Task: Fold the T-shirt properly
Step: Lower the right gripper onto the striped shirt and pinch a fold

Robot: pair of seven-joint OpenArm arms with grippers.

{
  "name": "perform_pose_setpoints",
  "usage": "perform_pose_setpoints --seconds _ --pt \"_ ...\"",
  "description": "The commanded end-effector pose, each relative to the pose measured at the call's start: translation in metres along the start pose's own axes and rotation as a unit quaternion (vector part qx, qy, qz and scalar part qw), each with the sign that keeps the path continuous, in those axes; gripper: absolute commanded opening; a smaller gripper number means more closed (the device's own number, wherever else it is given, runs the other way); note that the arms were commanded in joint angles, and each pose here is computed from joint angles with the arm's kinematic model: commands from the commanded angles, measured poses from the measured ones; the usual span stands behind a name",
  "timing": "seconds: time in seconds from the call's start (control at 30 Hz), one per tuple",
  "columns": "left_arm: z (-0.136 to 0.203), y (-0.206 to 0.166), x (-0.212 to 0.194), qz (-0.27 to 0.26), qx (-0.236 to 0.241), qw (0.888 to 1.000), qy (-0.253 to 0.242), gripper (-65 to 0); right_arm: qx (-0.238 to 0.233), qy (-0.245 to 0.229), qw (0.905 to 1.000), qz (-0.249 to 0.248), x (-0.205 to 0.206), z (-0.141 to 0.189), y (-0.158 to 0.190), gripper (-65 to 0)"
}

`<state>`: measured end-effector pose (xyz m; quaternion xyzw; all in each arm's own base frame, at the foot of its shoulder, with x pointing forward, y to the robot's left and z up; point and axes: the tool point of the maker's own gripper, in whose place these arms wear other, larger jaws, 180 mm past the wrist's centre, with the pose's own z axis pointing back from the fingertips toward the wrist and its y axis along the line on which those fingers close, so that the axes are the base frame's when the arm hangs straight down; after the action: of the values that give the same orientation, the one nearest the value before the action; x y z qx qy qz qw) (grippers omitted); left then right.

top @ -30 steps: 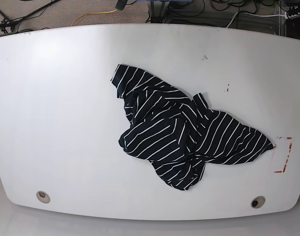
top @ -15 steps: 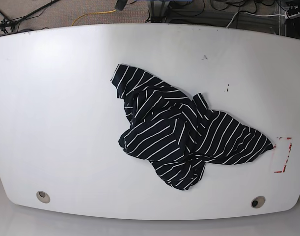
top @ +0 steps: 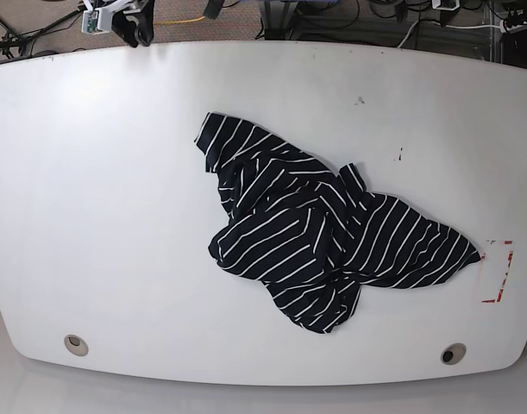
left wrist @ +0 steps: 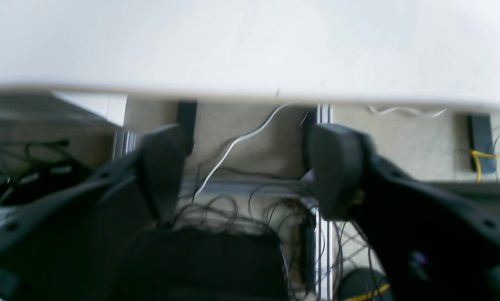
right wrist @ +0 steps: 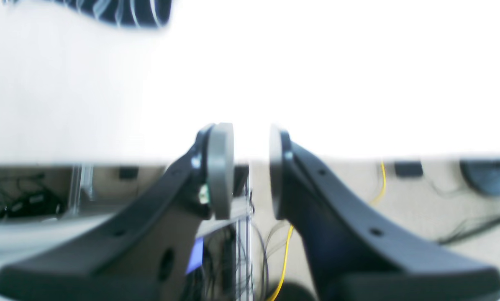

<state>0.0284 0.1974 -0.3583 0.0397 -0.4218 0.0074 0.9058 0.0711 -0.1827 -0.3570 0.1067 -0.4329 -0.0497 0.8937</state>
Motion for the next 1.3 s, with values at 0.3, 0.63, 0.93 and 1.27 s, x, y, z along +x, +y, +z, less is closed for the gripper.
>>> perform_pose_setpoints --seconds 0.3,0.63,0.93,1.27 --pt "-0.016 0.0 0.027 0.003 0.005 0.999 -0.053 -18.5 0.103 -0.058 0.9904 0.072 0.063 -0.063 0.038 -29.3" --pt "-0.021 0.0 0.035 0.005 0.005 0.998 -0.067 -18.6 0.201 -0.066 0.9613 0.177 0.121 -0.121 0.099 -28.9" --pt "-0.037 0.005 0.058 0.004 0.014 0.994 -0.107 -18.6 0.259 -0.075 0.9265 0.262 0.168 -0.156 0.155 -28.9" --pt "-0.054 0.029 0.094 -0.007 0.049 0.986 -0.161 -26.8 0.285 -0.03 0.9071 0.308 0.175 -0.218 0.179 -29.0"
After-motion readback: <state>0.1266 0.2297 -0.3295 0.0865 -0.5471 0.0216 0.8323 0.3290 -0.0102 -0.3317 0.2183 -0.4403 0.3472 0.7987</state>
